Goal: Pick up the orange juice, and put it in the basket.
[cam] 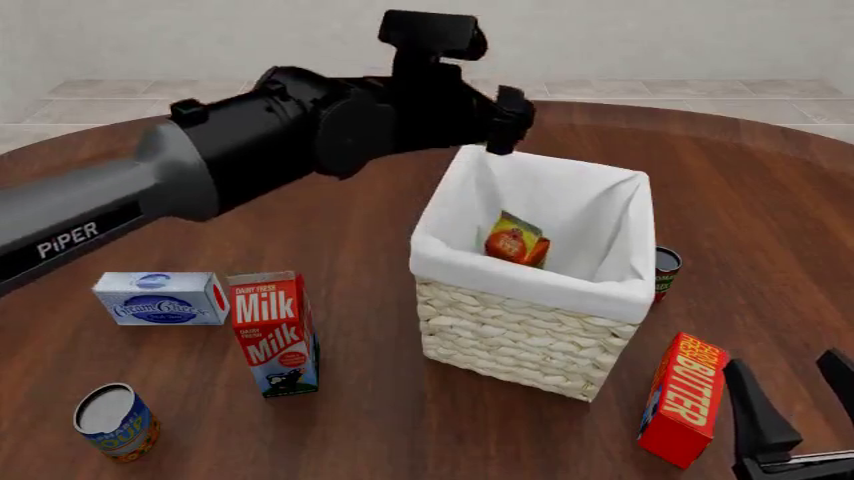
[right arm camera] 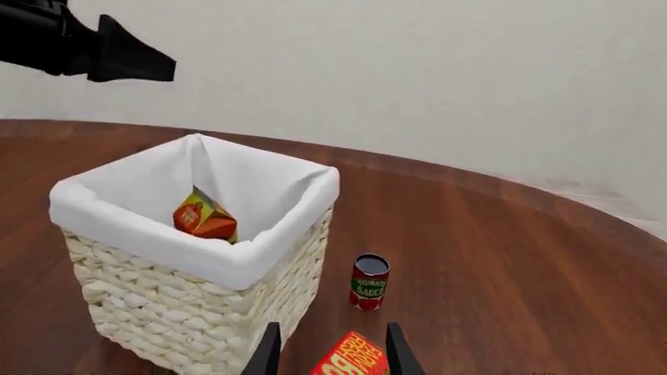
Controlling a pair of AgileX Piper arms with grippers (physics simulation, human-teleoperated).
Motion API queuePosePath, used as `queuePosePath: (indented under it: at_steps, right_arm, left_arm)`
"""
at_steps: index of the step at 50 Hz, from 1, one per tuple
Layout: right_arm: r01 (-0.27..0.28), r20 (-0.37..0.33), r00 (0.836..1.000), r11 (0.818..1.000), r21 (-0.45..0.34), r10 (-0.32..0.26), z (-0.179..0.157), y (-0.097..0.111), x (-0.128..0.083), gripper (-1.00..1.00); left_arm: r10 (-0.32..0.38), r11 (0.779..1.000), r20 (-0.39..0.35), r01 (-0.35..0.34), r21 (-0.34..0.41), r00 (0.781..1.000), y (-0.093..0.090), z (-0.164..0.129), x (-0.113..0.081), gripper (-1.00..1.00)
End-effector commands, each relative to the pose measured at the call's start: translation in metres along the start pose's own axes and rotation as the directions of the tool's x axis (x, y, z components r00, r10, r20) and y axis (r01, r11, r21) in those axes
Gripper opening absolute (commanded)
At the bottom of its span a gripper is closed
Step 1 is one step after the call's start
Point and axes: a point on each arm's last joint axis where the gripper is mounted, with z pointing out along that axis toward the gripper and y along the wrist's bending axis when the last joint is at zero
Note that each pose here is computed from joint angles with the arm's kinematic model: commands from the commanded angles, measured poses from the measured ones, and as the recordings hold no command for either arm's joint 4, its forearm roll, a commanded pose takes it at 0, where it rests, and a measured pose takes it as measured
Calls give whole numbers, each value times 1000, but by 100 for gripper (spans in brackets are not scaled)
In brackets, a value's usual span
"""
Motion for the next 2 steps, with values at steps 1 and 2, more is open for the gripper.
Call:
queuePosePath:
  at_steps: [1, 2]
  right_arm:
    - [4, -2, 1000, 1000, -1, -4, 0, 0, 0, 100]
    - [4, -2, 1000, 1000, -1, -4, 1, 0, 0, 100]
  left_arm:
    - [-11, 1000, 42, 11, -5, 999, 3, -15, -17, 100]
    - [-11, 1000, 43, 12, -5, 999, 2, -16, -18, 100]
